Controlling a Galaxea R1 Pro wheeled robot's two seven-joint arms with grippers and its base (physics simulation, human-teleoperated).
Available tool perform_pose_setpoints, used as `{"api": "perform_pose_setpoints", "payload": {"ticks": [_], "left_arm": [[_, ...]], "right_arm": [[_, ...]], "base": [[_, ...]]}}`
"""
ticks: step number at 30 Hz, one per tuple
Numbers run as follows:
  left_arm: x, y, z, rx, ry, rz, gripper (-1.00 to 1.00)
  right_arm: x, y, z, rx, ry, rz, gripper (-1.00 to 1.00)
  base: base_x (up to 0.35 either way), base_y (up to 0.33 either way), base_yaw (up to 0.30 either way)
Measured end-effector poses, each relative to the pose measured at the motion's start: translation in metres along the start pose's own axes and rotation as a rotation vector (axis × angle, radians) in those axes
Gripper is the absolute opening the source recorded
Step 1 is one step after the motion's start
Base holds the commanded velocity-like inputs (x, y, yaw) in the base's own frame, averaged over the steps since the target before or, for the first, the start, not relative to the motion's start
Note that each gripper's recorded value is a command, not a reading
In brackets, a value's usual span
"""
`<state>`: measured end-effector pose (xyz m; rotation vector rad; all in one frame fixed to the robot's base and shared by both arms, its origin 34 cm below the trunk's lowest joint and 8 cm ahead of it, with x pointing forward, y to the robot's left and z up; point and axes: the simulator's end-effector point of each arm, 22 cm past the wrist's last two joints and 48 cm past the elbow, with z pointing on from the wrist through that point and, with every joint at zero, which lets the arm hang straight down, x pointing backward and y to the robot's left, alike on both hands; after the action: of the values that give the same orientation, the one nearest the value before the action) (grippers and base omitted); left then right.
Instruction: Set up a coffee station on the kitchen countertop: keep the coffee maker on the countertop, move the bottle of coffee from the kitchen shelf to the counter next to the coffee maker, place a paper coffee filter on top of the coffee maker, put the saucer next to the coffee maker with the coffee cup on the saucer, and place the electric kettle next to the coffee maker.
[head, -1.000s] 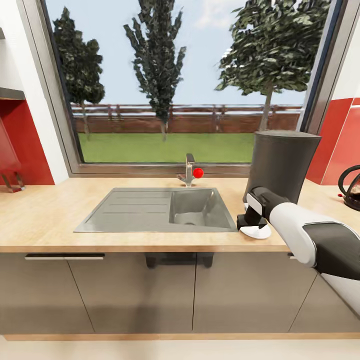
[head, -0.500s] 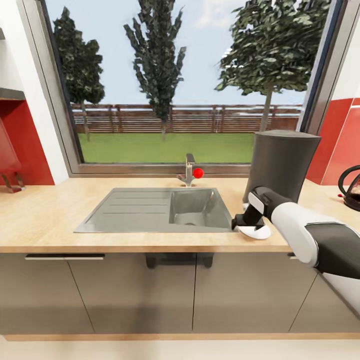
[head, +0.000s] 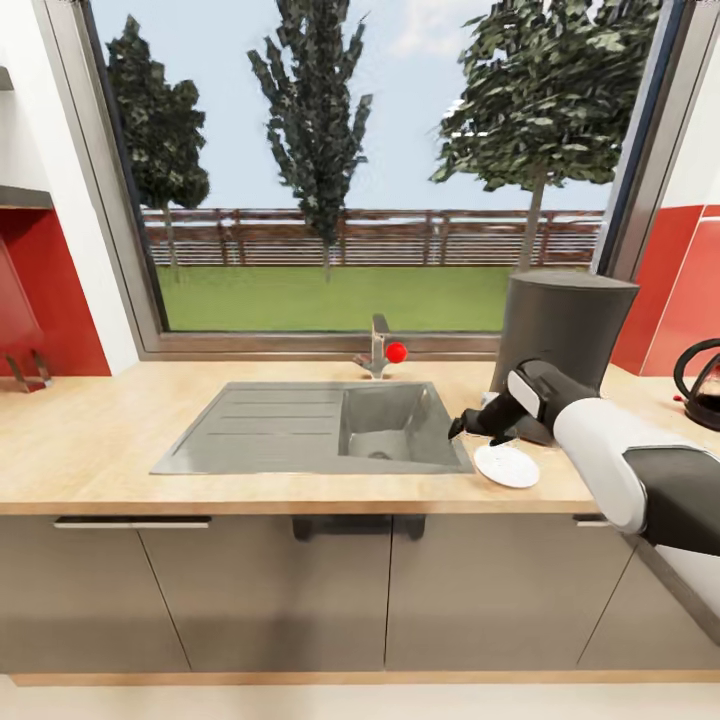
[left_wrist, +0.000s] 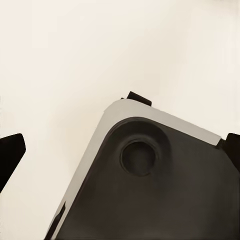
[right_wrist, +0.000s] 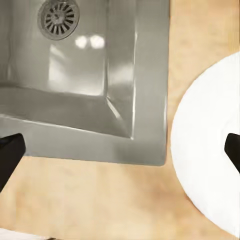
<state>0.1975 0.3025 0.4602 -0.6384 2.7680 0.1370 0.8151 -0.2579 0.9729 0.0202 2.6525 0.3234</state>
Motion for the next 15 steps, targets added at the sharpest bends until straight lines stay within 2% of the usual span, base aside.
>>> {"api": "perform_pose_setpoints", "payload": {"ticks": [1, 2, 3, 4, 8, 9, 11, 12, 15], "left_arm": [[0.0, 0.0, -0.002, 0.0, 0.0, 0.0, 1.0], [-0.001, 0.0, -0.003, 0.0, 0.001, 0.001, 1.0], [-0.002, 0.0, -0.005, 0.001, 0.001, 0.002, 1.0], [-0.002, 0.0, -0.006, 0.001, 0.0, 0.003, 1.0], [-0.005, 0.0, -0.012, 0.003, 0.0, 0.005, 1.0], [-0.005, -0.001, -0.014, 0.007, 0.0, 0.006, 1.0], [-0.006, -0.002, -0.017, 0.009, 0.0, 0.006, 1.0], [-0.007, -0.002, -0.018, 0.01, 0.0, 0.006, 1.0], [-0.008, -0.001, -0.021, 0.01, -0.002, 0.008, 1.0]], "right_arm": [[-0.005, 0.002, -0.005, -0.015, -0.012, 0.002, 1.0], [-0.02, 0.005, -0.02, -0.078, -0.059, 0.013, 1.0], [-0.026, 0.007, -0.027, -0.115, -0.075, 0.022, 1.0], [-0.031, 0.02, -0.037, -0.213, -0.091, 0.035, 1.0], [-0.031, 0.057, -0.054, -0.414, -0.085, 0.044, 1.0], [-0.03, 0.077, -0.064, -0.522, -0.079, 0.045, 1.0], [-0.026, 0.098, -0.075, -0.631, -0.063, 0.046, 1.0], [-0.023, 0.105, -0.078, -0.669, -0.051, 0.048, 1.0], [-0.014, 0.113, -0.079, -0.712, -0.02, 0.055, 1.0]], "base": [[0.0, 0.0, 0.0], [0.0, 0.0, 0.0], [0.0, 0.0, 0.0], [0.0, 0.0, 0.0], [0.0, 0.0, 0.0], [0.0, 0.0, 0.0], [0.0, 0.0, 0.0], [0.0, 0.0, 0.0], [0.0, 0.0, 0.0]]}}
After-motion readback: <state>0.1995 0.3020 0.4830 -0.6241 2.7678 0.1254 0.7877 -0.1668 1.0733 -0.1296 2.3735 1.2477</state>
